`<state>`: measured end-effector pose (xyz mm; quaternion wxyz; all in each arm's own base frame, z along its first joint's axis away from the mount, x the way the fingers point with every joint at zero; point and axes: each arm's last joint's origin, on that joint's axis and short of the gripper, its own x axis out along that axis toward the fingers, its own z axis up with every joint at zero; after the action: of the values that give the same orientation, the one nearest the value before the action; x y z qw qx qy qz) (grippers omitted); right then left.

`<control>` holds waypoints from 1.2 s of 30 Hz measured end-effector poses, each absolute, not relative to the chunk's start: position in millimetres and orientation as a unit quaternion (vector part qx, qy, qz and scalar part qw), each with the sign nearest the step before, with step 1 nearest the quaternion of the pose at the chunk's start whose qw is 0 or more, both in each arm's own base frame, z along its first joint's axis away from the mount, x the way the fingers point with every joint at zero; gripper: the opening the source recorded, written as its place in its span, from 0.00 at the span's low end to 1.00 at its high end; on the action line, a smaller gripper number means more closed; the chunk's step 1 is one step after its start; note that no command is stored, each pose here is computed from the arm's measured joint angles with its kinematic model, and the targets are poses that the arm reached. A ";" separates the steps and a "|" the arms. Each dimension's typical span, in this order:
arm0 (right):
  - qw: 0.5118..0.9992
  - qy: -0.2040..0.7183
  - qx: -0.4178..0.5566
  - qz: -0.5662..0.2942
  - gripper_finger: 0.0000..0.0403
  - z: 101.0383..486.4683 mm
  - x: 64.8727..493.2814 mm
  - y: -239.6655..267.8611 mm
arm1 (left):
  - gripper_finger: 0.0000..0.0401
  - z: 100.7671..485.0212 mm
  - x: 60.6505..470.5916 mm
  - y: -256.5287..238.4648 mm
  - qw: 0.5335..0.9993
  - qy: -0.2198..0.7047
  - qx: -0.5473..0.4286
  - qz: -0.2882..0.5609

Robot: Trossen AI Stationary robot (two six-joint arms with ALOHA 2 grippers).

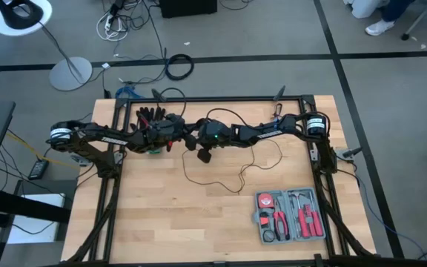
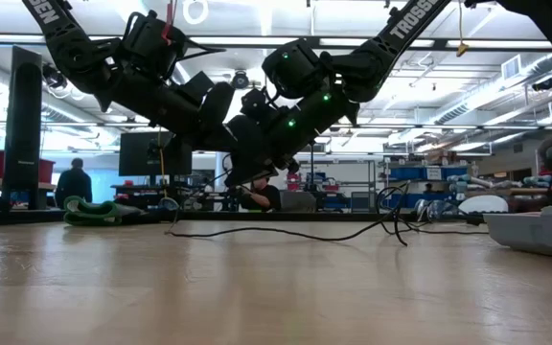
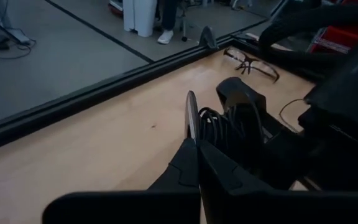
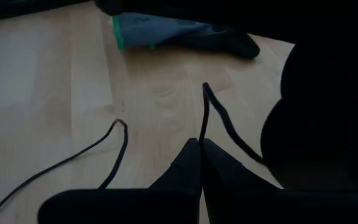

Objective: Coil cords
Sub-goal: Coil the black wire

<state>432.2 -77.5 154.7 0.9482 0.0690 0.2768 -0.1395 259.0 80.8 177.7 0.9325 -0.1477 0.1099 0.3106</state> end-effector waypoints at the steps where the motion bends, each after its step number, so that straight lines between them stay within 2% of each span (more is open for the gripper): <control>1: 0.948 0.278 0.070 -0.137 0.00 155.3 431.8 -77.3 | 0.00 177.7 258.9 80.8 0.933 0.111 -0.144 0.311; 13: 0.952 0.281 0.086 -0.082 0.00 188.6 418.1 -84.1 | 0.00 174.6 257.8 80.8 0.930 0.133 -0.131 0.315; 22: 0.945 0.304 0.112 -0.034 0.00 188.7 410.3 -95.9 | 0.00 174.4 258.0 80.4 0.932 0.134 -0.132 0.308; 27: 0.938 0.326 0.114 -0.032 0.00 185.2 407.7 -94.7 | 0.00 177.0 258.9 80.8 0.934 0.118 -0.140 0.308; 36: 0.915 0.381 0.097 -0.092 0.01 176.9 400.4 -94.2 | 0.00 185.0 261.7 80.6 0.943 0.074 -0.152 0.287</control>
<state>400.4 -94.2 176.9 0.9150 0.0971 0.3807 -0.0920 261.7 80.6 185.0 0.9430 -0.1521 0.0744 0.2866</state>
